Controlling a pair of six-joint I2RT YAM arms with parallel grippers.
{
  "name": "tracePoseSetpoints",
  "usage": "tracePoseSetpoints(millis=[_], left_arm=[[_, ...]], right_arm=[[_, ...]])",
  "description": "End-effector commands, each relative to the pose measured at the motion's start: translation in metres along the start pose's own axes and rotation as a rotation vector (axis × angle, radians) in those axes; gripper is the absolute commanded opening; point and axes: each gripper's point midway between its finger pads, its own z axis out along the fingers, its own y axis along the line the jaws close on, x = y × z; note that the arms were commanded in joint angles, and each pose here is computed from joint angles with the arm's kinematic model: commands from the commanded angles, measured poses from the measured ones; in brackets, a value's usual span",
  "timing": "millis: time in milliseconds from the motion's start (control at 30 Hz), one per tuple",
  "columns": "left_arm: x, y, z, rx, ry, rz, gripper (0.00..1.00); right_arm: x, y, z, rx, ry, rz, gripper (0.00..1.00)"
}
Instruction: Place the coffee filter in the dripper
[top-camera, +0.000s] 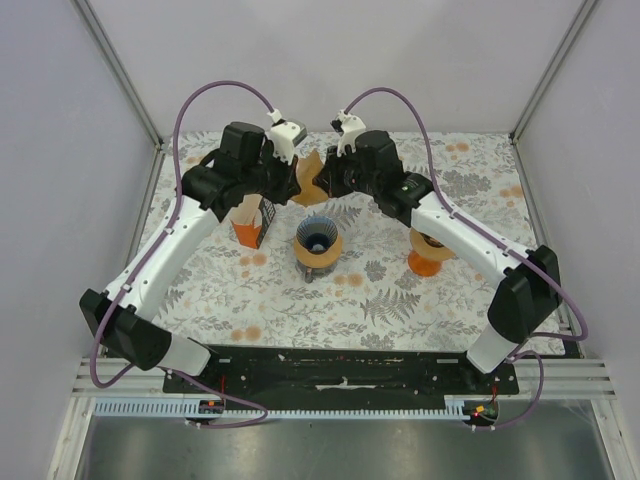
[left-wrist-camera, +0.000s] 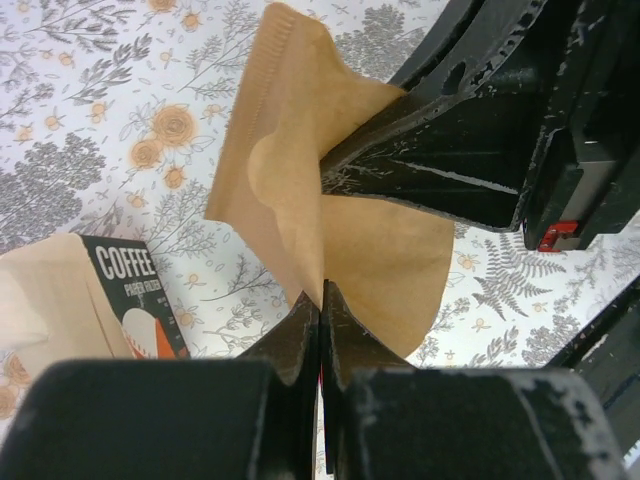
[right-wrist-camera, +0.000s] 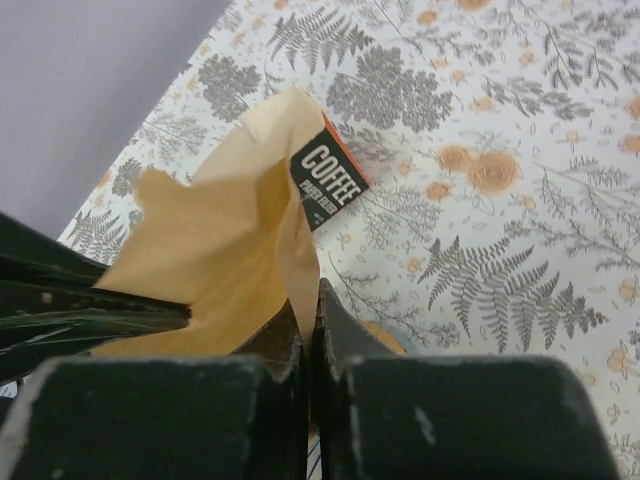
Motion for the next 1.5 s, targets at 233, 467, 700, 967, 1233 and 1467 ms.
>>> tracePoseSetpoints(millis=[233,467,700,967,1233,1467], left_arm=[[-0.016,0.005,0.000,-0.020,-0.030,0.065,0.43],[-0.034,0.007,0.010,-0.016,-0.073,0.048,0.55],[-0.037,0.006,0.016,-0.002,-0.080,0.043,0.34],[-0.028,0.063,-0.007,-0.314,-0.054,0.117,0.02],[-0.026,0.041,-0.005,-0.197,-0.053,0.129,0.02],[-0.020,-0.001,-0.004,0.046,-0.048,0.159,0.02]], right_arm=[[-0.015,-0.007,-0.013,0.061,-0.025,-0.083,0.00],[0.000,0.011,-0.014,-0.019,0.047,-0.087,0.00],[0.000,0.017,-0.018,-0.040,0.059,-0.108,0.00],[0.000,-0.029,-0.035,0.094,0.051,-0.084,0.00],[-0.001,-0.009,-0.027,-0.044,0.072,-0.107,0.20],[-0.010,0.015,-0.022,-0.187,0.064,-0.159,0.40]])
